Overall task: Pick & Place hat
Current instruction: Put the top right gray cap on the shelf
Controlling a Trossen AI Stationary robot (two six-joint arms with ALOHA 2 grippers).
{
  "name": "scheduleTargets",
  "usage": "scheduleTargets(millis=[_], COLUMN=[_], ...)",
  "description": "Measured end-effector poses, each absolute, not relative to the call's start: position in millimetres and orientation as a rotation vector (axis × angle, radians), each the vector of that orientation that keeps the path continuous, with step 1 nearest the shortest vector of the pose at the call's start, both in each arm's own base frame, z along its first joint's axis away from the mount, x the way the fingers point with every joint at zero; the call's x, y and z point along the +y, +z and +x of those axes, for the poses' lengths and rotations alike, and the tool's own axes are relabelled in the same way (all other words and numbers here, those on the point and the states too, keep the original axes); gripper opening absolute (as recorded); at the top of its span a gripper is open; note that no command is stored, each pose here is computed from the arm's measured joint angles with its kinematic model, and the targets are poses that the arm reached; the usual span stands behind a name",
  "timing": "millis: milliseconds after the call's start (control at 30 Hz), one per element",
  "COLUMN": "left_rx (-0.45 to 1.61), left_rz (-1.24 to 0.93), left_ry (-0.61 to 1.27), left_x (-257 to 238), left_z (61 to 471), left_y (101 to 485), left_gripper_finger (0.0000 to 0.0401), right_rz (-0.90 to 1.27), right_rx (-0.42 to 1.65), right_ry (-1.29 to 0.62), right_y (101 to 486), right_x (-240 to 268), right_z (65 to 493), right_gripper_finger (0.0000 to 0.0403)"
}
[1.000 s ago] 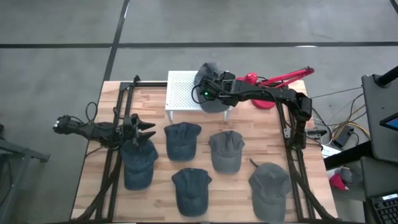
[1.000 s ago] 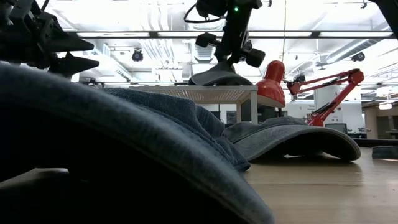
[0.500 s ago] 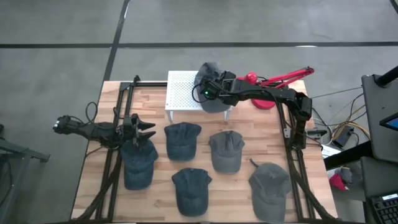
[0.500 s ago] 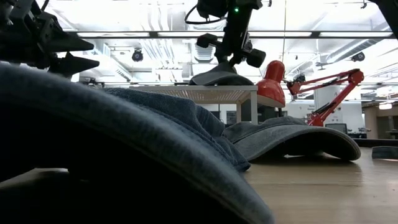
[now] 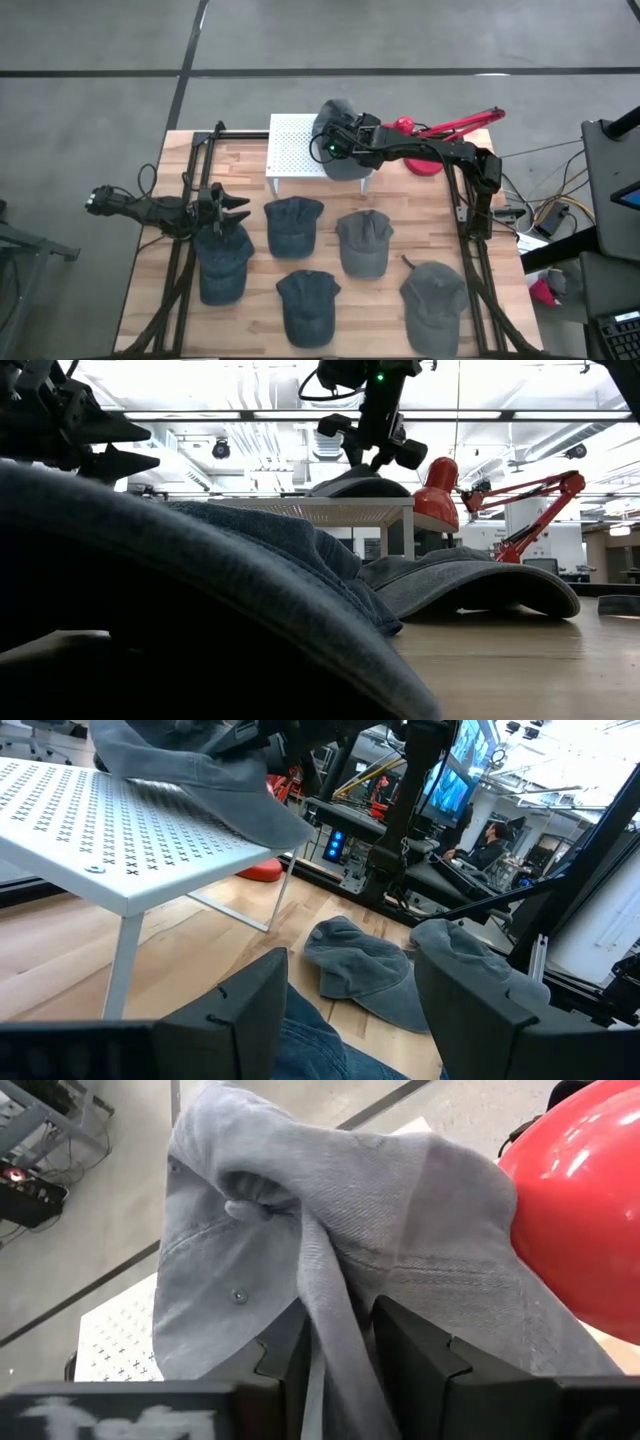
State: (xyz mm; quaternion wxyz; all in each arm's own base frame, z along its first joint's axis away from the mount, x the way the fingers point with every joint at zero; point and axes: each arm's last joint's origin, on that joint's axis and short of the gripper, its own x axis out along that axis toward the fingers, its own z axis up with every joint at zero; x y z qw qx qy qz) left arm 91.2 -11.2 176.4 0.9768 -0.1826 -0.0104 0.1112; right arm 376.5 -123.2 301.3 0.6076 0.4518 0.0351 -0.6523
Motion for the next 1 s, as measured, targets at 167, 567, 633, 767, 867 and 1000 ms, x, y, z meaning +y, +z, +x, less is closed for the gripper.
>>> scheduleTargets(millis=[167, 567, 633, 767, 867, 1000], left_rx=[-0.021, -0.021, -0.021, -0.021, -0.021, -0.021], left_rz=[-0.368, -0.368, -0.368, -0.368, -0.368, -0.368], left_ry=[0.224, 0.224, 0.224, 0.224, 0.224, 0.225], left_x=[-11, -11, -11, -11, -11, -11], left_z=[91, 91, 91, 91, 91, 91], left_y=[176, 176, 176, 176, 176, 176], left_gripper_finger=[0.0223, 0.0223, 0.0223, 0.0223, 0.0223, 0.0223], right_rz=[1.043, 1.018, 1.001, 0.948, 0.914, 0.854], right_rx=[0.082, 0.104, 0.114, 0.144, 0.157, 0.2], right_ry=[-1.508, -1.5, -1.487, -1.453, -1.424, -1.363], right_y=[301, 303, 306, 317, 327, 342], right_x=[-123, -124, -124, -124, -124, -121], right_z=[376, 376, 377, 378, 379, 381], right_gripper_finger=[0.0135, 0.0173, 0.0177, 0.0183, 0.0185, 0.0183])
